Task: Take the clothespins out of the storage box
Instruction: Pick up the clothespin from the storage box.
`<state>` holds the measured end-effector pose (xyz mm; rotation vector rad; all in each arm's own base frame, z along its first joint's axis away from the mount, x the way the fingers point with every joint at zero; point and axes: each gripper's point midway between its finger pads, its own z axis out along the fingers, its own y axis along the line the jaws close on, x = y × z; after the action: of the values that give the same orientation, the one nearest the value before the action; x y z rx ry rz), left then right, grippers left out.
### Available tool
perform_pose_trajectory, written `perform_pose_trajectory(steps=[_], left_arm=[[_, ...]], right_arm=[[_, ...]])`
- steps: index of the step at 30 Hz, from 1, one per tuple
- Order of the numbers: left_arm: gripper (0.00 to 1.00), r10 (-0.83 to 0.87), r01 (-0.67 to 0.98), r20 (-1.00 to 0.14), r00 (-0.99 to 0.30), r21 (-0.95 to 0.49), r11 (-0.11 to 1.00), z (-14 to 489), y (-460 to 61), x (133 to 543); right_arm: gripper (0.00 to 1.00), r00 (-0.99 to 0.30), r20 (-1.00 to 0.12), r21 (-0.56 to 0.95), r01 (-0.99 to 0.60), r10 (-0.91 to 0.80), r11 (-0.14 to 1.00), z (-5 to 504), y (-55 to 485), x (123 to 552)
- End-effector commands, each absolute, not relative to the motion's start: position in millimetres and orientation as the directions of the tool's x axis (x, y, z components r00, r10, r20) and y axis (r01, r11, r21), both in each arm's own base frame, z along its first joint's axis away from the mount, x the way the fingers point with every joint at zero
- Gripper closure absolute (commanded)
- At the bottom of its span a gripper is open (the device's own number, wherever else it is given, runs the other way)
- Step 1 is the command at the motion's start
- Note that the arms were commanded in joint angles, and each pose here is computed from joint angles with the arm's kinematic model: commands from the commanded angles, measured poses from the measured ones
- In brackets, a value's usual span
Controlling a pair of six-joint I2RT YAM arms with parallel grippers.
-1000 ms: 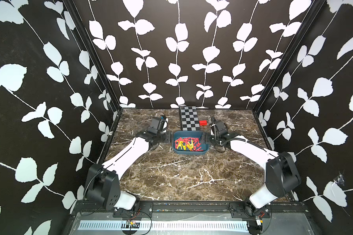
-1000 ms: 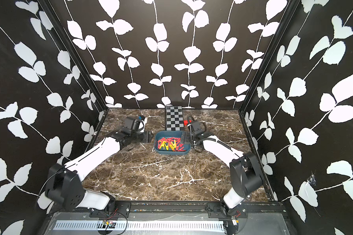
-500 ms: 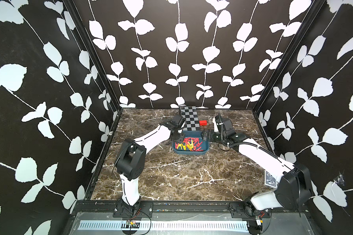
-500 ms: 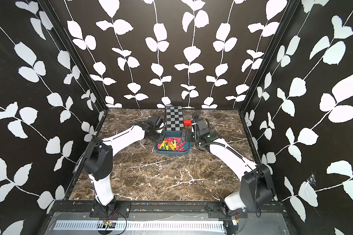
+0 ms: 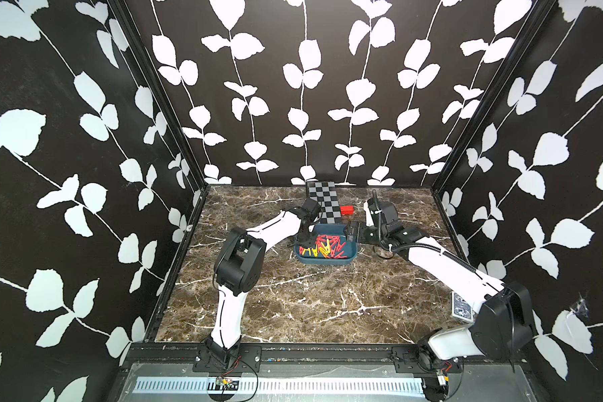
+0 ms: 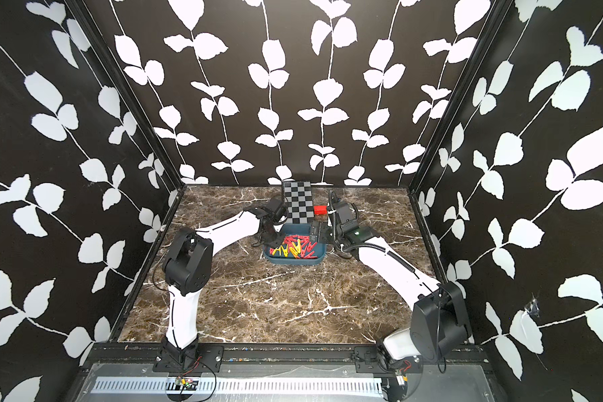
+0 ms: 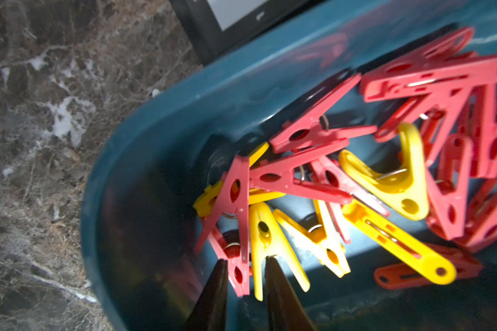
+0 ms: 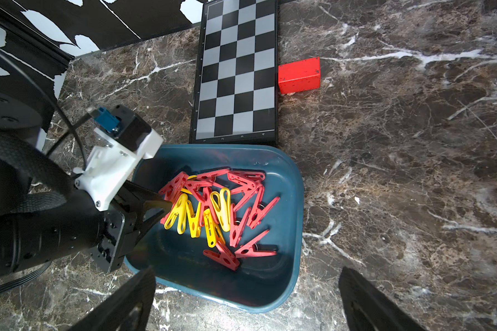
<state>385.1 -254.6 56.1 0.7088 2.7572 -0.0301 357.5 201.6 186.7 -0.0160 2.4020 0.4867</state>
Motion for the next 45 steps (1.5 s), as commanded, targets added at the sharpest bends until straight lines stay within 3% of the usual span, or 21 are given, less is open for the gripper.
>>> perform_pose_trajectory(steps=[1,12,20,25,37,45], left_arm=[[0.74,0.489,0.488,-0.287,-0.824,0.081,0.869,62.2,-254.4,387.5],[0.75,0.505,0.501,-0.270,-0.820,0.089,0.861,49.1,-257.5,392.3],[0.94,0.500,0.495,-0.269,-0.823,0.092,0.864,48.2,-257.7,394.6],[1.00,0.494,0.492,-0.266,-0.828,0.081,0.867,47.8,-258.2,391.8],[1.00,0.405,0.426,-0.366,-0.837,0.026,0.904,103.6,-254.0,381.3],[1.00,0.279,0.335,-0.415,-0.866,-0.067,0.940,135.3,-240.0,351.7]], right_arm=[[0.01,-0.768,-0.629,0.335,-0.128,0.121,0.934,184.9,199.4,357.5],[0.01,-0.776,-0.617,0.336,-0.112,0.128,0.935,179.2,197.4,355.6],[0.01,-0.776,-0.615,0.343,-0.107,0.137,0.933,178.5,196.1,352.2],[0.01,-0.774,-0.618,0.347,-0.111,0.138,0.931,180.5,196.7,351.8],[0.01,-0.767,-0.624,0.392,-0.140,0.151,0.909,188.0,205.6,353.0],[0.01,-0.773,-0.617,0.442,-0.187,0.146,0.877,194.6,221.5,355.2]])
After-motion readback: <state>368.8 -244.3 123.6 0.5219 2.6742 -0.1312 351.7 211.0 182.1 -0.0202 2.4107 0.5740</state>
